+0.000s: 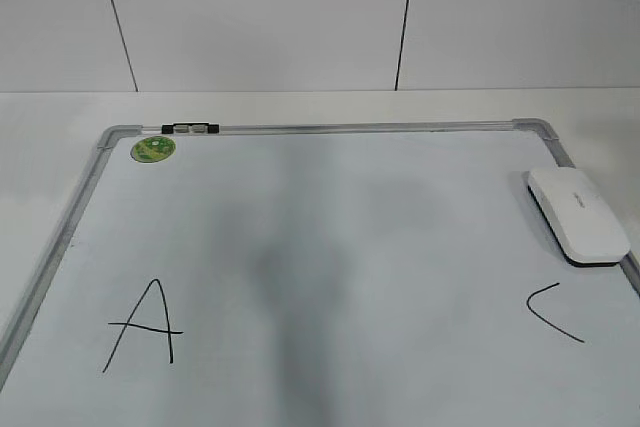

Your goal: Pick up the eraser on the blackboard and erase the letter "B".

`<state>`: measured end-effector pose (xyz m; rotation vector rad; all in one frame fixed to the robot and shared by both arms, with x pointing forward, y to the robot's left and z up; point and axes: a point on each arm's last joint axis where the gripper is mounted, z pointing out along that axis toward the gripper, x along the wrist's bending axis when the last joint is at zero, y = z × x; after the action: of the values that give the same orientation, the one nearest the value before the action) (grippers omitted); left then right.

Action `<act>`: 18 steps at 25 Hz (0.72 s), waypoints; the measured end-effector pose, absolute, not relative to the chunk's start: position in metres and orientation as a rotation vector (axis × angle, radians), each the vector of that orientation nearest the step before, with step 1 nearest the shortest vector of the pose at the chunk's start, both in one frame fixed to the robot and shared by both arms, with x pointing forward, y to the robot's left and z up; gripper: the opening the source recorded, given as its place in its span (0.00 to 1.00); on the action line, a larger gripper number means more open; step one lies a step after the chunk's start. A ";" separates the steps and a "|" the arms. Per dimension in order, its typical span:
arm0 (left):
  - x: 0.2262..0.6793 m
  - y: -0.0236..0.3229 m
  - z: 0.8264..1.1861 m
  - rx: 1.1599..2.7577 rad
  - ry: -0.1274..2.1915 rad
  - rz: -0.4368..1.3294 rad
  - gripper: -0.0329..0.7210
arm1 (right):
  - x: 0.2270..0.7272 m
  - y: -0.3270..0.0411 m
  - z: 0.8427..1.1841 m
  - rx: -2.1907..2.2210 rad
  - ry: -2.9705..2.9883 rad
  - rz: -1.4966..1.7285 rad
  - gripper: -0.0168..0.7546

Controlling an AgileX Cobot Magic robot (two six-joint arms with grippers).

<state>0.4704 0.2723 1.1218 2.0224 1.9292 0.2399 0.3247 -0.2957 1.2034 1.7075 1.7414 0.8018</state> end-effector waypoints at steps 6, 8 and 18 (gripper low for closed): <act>0.409 0.278 1.133 1.968 1.864 0.325 0.35 | 0.284 -0.306 1.167 1.679 1.687 0.697 0.78; 0.388 0.280 1.137 1.942 1.835 0.363 0.35 | 0.274 -0.306 1.154 1.678 1.686 0.699 0.78; 0.267 0.288 1.120 1.752 1.617 0.562 0.35 | 0.239 -0.307 1.110 1.678 1.633 0.747 0.79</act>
<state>0.2666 0.2875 1.1196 1.7516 1.6166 0.5618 0.2388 -0.3065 1.1099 1.6784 1.6329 0.7466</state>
